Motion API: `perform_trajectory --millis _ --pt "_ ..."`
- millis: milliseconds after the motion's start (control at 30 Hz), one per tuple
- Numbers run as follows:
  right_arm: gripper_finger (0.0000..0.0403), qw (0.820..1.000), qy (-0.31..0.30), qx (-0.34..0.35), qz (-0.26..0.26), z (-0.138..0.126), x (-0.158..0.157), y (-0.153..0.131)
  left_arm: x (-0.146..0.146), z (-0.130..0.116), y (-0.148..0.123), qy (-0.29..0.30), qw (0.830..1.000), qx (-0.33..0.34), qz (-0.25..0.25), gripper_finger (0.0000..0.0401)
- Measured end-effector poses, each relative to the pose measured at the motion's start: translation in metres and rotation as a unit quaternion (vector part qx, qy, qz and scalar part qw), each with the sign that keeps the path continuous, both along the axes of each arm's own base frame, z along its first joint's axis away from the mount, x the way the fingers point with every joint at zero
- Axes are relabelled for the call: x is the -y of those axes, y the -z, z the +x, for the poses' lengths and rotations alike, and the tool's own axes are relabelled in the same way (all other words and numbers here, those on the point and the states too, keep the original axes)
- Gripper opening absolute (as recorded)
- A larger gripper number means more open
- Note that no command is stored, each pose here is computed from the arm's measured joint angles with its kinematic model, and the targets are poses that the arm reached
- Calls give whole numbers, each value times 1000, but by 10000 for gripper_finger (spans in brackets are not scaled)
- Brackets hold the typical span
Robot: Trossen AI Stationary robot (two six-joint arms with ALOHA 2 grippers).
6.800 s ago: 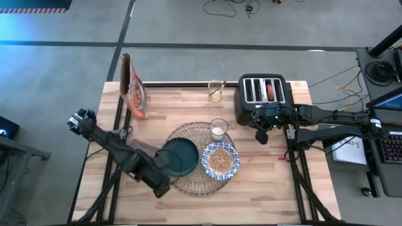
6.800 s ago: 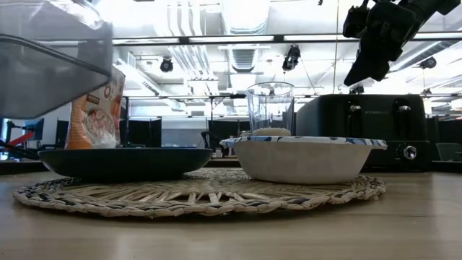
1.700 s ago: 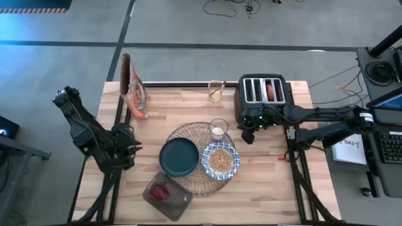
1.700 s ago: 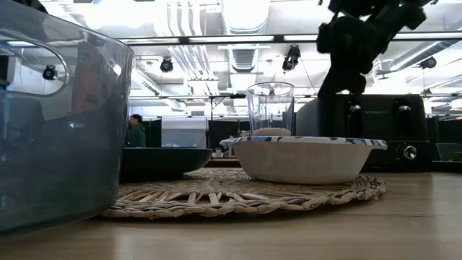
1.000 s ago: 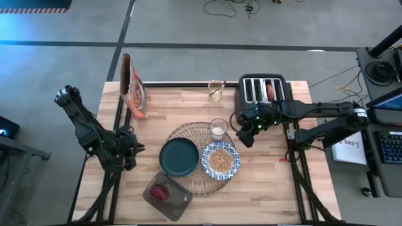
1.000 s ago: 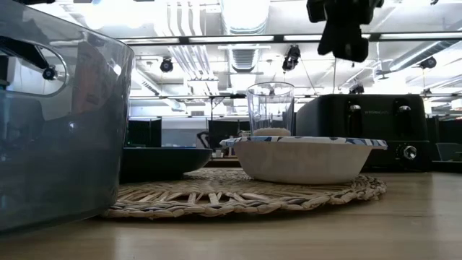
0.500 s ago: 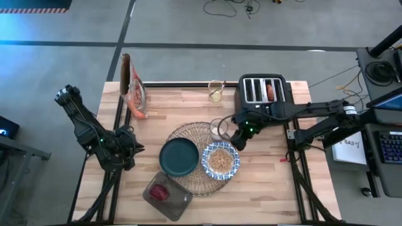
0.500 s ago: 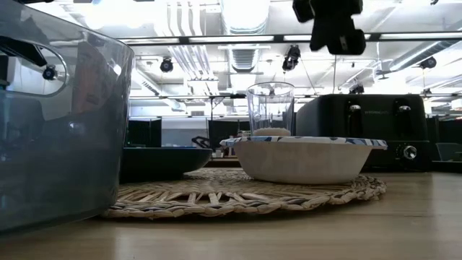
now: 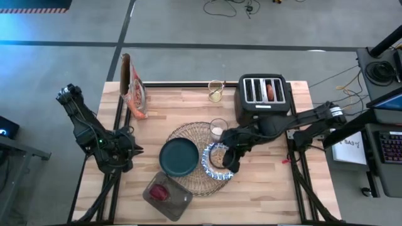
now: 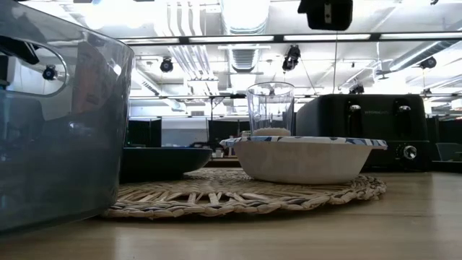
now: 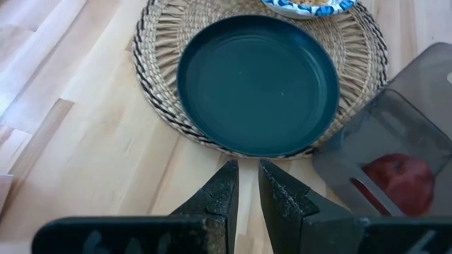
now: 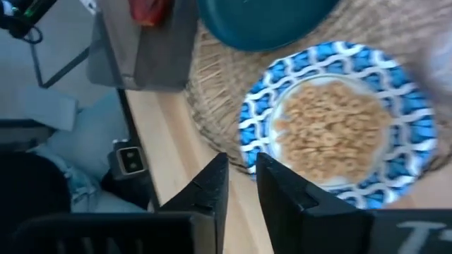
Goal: Arrange a breakfast setting
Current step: Move the black bin to the bottom right of the table
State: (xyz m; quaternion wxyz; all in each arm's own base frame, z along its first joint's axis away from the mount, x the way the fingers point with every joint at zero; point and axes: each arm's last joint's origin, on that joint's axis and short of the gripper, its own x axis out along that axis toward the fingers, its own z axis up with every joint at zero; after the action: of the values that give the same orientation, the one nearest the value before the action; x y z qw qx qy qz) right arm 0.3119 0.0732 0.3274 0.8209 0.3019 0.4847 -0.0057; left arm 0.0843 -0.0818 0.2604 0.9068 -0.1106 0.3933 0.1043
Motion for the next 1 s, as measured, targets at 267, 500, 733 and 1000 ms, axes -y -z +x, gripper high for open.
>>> perform_trajectory --millis 267,500,733,1000 --pt "79 998 -1 -47 49 26 -11 11 0 0 0 8 1000 -7 -2 39" --pt "96 991 -14 -106 81 42 -19 24 1 0 0 7 1000 -7 -2 39" --pt "136 990 -134 -44 29 54 -36 17 1 0 0 8 1000 -6 -2 39" --pt "143 950 -303 52 -51 60 -63 5 1 0 0 14 1000 -7 4 39"
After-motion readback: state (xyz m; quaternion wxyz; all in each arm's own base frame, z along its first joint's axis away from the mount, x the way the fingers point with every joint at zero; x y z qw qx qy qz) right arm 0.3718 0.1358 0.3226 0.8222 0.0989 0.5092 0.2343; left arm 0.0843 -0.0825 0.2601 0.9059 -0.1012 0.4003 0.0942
